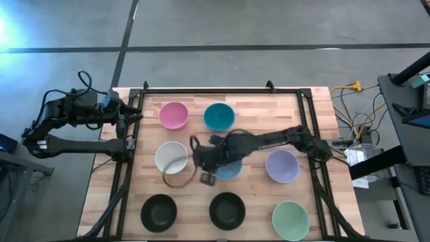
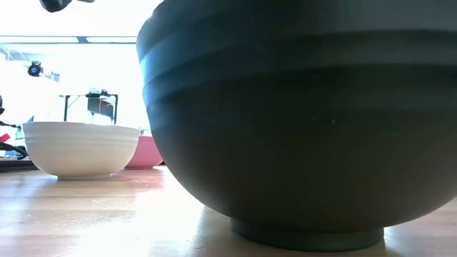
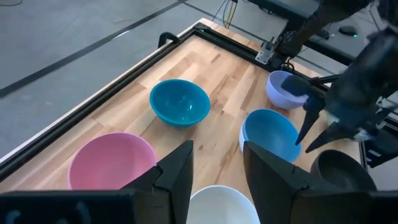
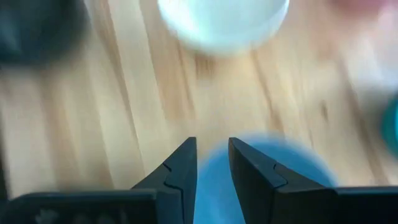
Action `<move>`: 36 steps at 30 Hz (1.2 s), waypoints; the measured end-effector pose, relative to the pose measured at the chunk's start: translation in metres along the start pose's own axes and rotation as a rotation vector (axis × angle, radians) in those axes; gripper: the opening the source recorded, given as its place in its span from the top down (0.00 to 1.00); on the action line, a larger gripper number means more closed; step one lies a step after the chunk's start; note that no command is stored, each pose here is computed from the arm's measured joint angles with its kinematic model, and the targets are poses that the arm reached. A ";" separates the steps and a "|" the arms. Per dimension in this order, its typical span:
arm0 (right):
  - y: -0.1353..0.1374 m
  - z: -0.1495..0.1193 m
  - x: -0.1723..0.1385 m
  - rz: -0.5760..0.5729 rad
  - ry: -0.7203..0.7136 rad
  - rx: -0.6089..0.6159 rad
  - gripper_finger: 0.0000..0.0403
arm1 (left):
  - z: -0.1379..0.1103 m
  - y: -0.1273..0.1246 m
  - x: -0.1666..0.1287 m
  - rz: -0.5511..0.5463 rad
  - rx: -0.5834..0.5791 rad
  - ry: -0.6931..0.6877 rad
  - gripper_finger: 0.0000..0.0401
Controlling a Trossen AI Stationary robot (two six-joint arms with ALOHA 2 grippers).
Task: Nest bowls inside each other
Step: Stack the pink bowl on top of the light blue bowl
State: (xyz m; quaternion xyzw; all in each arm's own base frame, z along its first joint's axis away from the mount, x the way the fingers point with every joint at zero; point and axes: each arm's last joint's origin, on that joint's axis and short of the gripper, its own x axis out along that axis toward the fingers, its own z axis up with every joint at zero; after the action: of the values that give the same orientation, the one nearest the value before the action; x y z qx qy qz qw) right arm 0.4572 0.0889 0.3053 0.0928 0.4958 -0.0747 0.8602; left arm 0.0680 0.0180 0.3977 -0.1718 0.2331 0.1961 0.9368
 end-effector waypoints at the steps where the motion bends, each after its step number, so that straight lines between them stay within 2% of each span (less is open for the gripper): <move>1: -0.004 0.008 -0.001 0.016 -0.054 0.020 0.79 | 0.000 0.000 0.000 0.001 0.000 0.002 0.69; 5: -0.029 0.036 -0.006 0.064 -0.235 0.099 0.79 | -0.001 0.000 0.001 0.003 -0.001 0.006 0.69; 11: -0.078 0.066 -0.001 0.251 -0.367 0.161 0.79 | -0.004 0.002 -0.003 0.005 -0.025 0.011 0.69; 13: -0.097 0.071 0.003 0.264 -0.391 0.150 0.79 | -0.005 0.003 -0.006 0.003 -0.051 0.003 0.69; 15: -0.116 0.073 0.007 0.238 -0.398 0.087 0.79 | -0.006 0.003 -0.008 0.001 -0.055 -0.005 0.69; 18: -0.138 0.074 0.011 0.157 -0.415 -0.118 0.79 | -0.008 0.004 -0.010 0.002 -0.056 -0.014 0.69; 21: -0.146 0.075 0.016 0.092 -0.434 -0.355 0.79 | -0.009 0.006 -0.009 0.036 -0.057 -0.021 0.69; 23: -0.149 0.075 0.026 0.079 -0.428 -0.457 0.79 | -0.010 0.006 -0.008 0.057 -0.065 -0.026 0.69; 27: -0.163 0.069 0.058 0.130 -0.366 -0.587 0.77 | -0.012 0.008 -0.002 0.096 -0.125 -0.026 0.69; 30: -0.170 0.066 0.079 0.118 -0.341 -0.667 0.73 | -0.013 0.008 0.003 0.115 -0.129 -0.017 0.69; 36: -0.180 0.071 0.108 0.038 -0.394 -0.681 0.65 | -0.010 0.005 0.012 0.127 -0.124 0.013 0.69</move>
State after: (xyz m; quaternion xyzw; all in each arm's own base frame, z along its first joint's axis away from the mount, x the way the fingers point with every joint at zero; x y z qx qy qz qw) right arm 0.5305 -0.1067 0.2310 -0.2047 0.3160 0.0936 0.9217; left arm 0.0718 0.0221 0.3823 -0.2158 0.2368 0.2681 0.9085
